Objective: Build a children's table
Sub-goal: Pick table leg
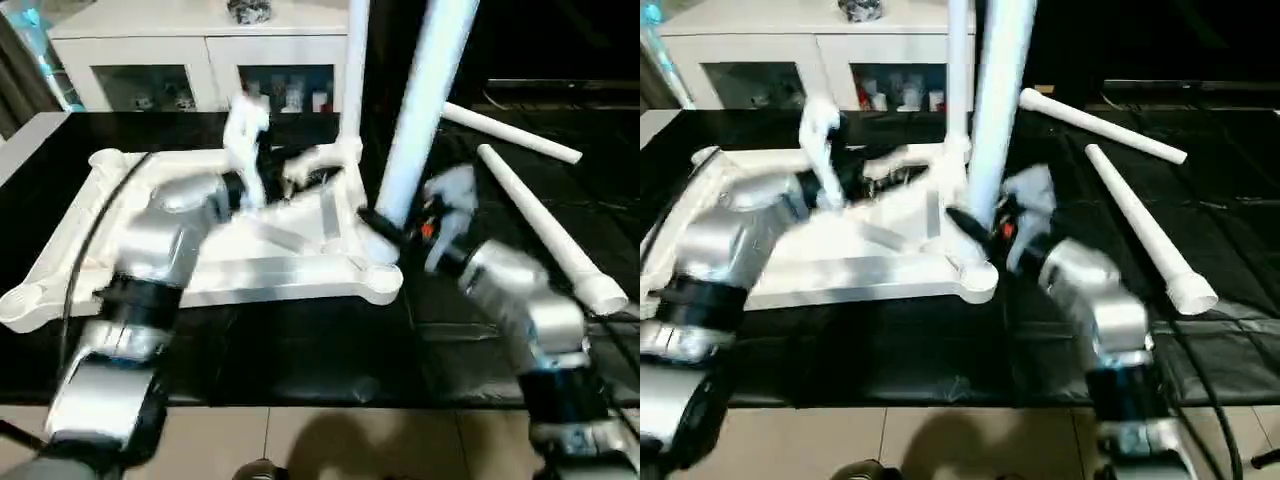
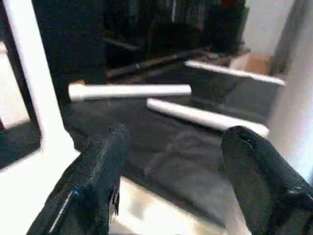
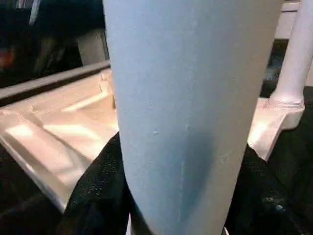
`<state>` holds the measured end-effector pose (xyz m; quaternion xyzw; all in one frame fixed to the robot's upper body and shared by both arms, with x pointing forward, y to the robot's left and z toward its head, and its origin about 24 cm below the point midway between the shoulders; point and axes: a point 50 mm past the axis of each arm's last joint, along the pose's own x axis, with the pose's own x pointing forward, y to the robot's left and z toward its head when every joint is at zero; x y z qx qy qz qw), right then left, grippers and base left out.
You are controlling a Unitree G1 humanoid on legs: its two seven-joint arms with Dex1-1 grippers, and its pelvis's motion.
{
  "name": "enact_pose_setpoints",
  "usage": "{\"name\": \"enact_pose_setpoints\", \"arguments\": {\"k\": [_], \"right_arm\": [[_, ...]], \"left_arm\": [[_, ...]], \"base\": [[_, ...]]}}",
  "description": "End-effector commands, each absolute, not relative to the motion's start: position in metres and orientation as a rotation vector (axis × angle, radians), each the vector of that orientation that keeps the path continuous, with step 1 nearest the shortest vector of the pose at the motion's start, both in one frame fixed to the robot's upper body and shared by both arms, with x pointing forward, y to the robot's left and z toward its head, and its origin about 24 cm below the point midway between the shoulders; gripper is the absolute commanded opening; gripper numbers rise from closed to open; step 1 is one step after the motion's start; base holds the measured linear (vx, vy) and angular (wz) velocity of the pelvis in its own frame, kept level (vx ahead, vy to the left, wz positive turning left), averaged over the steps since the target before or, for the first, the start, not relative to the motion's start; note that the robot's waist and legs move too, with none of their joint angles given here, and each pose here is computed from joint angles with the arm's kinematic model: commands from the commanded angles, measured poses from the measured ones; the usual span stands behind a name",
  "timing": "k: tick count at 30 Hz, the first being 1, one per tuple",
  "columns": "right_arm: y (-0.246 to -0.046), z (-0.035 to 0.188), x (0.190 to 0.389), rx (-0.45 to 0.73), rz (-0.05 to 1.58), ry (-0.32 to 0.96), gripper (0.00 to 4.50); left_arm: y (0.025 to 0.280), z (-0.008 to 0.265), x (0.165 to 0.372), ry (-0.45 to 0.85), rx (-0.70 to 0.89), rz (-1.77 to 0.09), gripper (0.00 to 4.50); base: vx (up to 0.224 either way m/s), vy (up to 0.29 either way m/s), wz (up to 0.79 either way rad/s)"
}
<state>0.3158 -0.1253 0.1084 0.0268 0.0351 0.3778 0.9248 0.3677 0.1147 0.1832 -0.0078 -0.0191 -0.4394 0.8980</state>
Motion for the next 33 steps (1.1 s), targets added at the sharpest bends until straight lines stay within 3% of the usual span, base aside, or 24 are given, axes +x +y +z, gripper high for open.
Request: {"name": "enact_pose_setpoints", "arguments": {"k": [1,6,13,21,26,27,30,33], "right_arm": [[-0.12,0.116,0.315,0.027,0.795,0.025,1.96],[-0.116,0.114,0.315,-0.006,0.801,0.022,1.96],[-0.116,0.114,0.316,-0.012,0.793,0.018,1.92],[-0.122,0.111,0.318,-0.032,0.743,0.022,1.92],[-0.134,0.11,0.321,-0.038,0.669,0.025,1.92],[-0.136,0.11,0.321,-0.04,0.662,0.024,1.92],[-0.141,0.11,0.322,-0.042,0.626,0.023,1.92],[-0.145,0.11,0.322,-0.03,0.602,0.021,1.92]], "left_arm": [[0.104,0.192,0.366,-0.08,-0.02,-0.934,3.4],[0.069,0.196,0.351,-0.134,-0.032,-1.087,3.4],[0.059,0.203,0.339,-0.161,-0.031,-1.174,3.4],[0.084,0.196,0.351,-0.138,0.019,-1.084,3.4],[0.121,0.171,0.366,-0.053,0.194,-0.97,3.4],[0.124,0.169,0.366,-0.039,0.199,-0.974,3.69],[0.129,0.153,0.362,0.034,0.243,-1.033,3.76],[0.129,0.137,0.355,0.097,0.296,-1.108,4.11]], "base": [[0.0,0.0,0.0],[0.0,0.0,0.0],[0.0,0.0,0.0],[0.0,0.0,0.0],[0.0,0.0,0.0],[0.0,0.0,0.0],[0.0,0.0,0.0],[0.0,0.0,0.0]]}}
